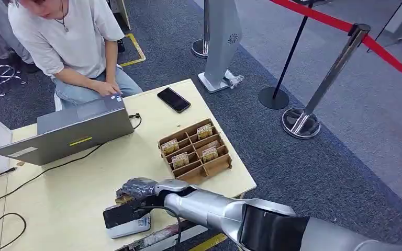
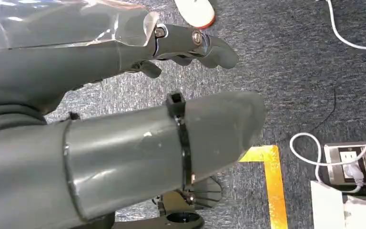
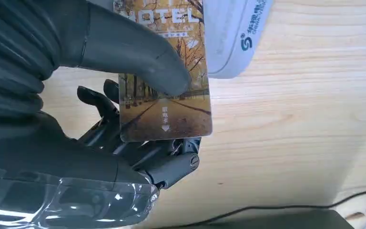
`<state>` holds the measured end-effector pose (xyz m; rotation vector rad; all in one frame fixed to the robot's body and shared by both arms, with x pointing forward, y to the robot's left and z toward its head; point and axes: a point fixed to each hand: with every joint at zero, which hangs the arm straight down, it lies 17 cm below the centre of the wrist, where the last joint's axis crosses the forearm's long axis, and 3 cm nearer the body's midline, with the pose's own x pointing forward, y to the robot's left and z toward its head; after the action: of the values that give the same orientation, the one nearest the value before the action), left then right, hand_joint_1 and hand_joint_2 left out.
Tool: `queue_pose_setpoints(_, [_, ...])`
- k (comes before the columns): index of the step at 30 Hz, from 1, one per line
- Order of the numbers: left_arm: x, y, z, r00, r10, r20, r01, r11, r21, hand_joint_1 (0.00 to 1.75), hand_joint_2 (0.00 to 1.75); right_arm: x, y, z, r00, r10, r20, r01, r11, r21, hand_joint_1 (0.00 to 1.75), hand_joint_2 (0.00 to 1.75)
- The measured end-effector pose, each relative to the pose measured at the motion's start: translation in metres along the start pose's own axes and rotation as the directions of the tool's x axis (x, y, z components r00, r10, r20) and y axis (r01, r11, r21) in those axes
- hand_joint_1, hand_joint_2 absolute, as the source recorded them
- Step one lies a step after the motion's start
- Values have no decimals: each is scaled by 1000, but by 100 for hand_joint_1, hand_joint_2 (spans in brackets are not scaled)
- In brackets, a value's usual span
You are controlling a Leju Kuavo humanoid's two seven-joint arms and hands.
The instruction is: Pass the card to the sensor for recognition and then transmit it.
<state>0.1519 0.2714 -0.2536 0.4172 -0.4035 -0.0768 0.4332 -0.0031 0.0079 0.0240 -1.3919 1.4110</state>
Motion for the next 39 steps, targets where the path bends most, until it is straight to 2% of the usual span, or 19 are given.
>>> queue_pose_setpoints(6, [1,0,0,1000,3,4,-3,1000,2,0,0,19,-5,-2,998,-7,62,8,1000,-13,175,175])
queue_pose_setpoints(14, [0,2,0,1000,13,9,-13,1000,5,0,0,54,-19,2,981,-85,176,87,996,0,175,175])
queue_pose_setpoints(18, [-2,4,0,1000,20,10,-21,1000,12,0,0,79,-51,9,958,-91,273,115,991,-71,175,175])
queue_pose_setpoints(21, [-3,4,0,1000,22,12,-23,1000,14,0,0,95,-82,18,945,-22,326,84,980,-179,175,175])
queue_pose_setpoints(23, [-4,5,0,1000,24,11,-24,1000,16,0,0,100,-99,23,941,38,336,51,966,-253,175,175])
queue_pose_setpoints(28, [-4,5,0,1000,24,10,-24,1000,16,0,0,101,-100,24,941,44,337,48,964,-260,175,175])
queue_pose_setpoints(30, [-5,5,0,1000,24,10,-24,1000,17,0,0,104,-109,27,937,77,340,31,953,-302,175,175])
queue_pose_setpoints(32, [-5,5,0,1000,23,10,-23,1000,16,0,0,115,-140,39,921,181,345,-15,900,-435,175,175])
queue_pose_setpoints(33, [-5,5,0,1000,20,12,-20,1000,16,0,0,126,-168,54,902,278,330,-51,828,-558,175,175])
queue_pose_setpoints(34, [-2,4,0,1000,9,20,-9,1000,14,0,0,139,-209,79,862,452,230,-148,657,-739,175,175])
queue_pose_setpoints(37, [1,2,0,1000,-4,22,4,1000,10,0,0,144,-231,97,805,589,75,-269,475,-838,175,175])
queue_pose_setpoints(39, [3,1,0,1000,-10,22,10,1000,8,0,0,146,-239,104,764,645,-11,-333,380,-863,175,175])
